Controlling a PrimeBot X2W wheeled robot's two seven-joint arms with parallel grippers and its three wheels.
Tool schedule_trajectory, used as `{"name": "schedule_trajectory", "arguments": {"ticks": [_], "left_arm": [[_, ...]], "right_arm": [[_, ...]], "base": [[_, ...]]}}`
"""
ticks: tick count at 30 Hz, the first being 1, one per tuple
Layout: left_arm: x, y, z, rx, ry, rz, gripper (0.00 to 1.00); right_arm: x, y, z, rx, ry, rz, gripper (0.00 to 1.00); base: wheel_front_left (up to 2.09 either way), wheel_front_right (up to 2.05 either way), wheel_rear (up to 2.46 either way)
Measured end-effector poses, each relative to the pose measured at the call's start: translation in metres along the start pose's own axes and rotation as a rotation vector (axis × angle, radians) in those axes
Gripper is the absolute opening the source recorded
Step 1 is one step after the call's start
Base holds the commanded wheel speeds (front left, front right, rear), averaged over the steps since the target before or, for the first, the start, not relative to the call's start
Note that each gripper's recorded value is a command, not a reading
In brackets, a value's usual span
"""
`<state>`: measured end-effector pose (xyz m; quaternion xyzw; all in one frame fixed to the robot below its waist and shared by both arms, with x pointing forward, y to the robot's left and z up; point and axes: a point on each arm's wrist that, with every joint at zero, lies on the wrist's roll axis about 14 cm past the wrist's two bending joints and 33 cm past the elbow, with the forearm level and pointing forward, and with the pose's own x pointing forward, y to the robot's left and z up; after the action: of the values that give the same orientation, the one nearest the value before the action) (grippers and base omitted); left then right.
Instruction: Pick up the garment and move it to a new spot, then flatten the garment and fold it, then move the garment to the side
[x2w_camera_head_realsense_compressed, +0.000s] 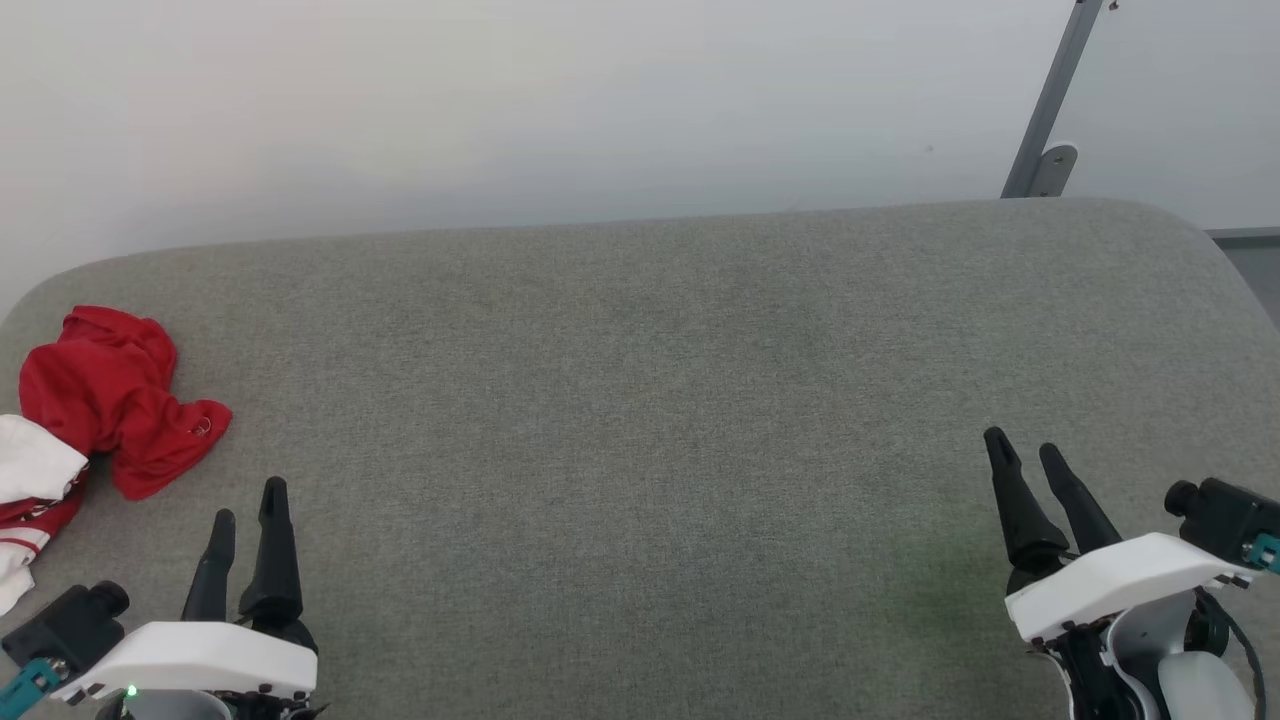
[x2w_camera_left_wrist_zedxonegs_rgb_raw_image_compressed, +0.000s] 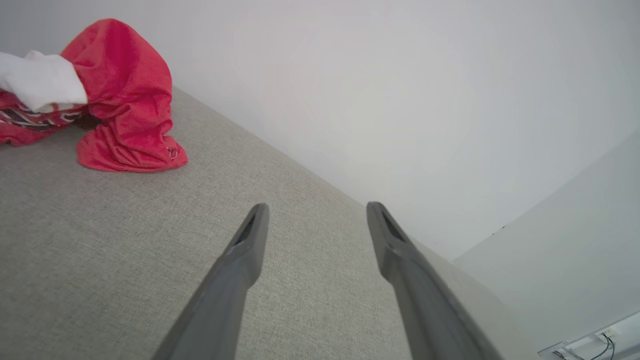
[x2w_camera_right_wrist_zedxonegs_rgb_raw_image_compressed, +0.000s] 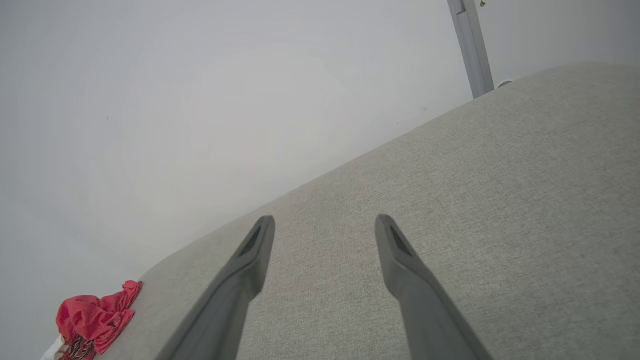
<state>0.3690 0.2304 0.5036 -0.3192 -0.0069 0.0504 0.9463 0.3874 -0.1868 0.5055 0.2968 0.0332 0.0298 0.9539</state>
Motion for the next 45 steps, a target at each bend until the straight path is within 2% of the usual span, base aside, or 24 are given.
{"name": "schedule_trajectory", "arguments": {"ticks": [25,45], "left_arm": [[-0.003,-0.006,0.008,0.246,-0.044,-0.063,1.0],[-0.006,-0.011,0.01,0.395,-0.068,-0.114,1.0]], "right_arm": [[0.002,0.009,0.01,-0.252,-0.026,0.035,1.0],[0.003,0.015,0.018,-0.427,-0.054,0.055,1.0]], "base": [[0.0,0.0,0.0],[0.0,0.0,0.0]]}}
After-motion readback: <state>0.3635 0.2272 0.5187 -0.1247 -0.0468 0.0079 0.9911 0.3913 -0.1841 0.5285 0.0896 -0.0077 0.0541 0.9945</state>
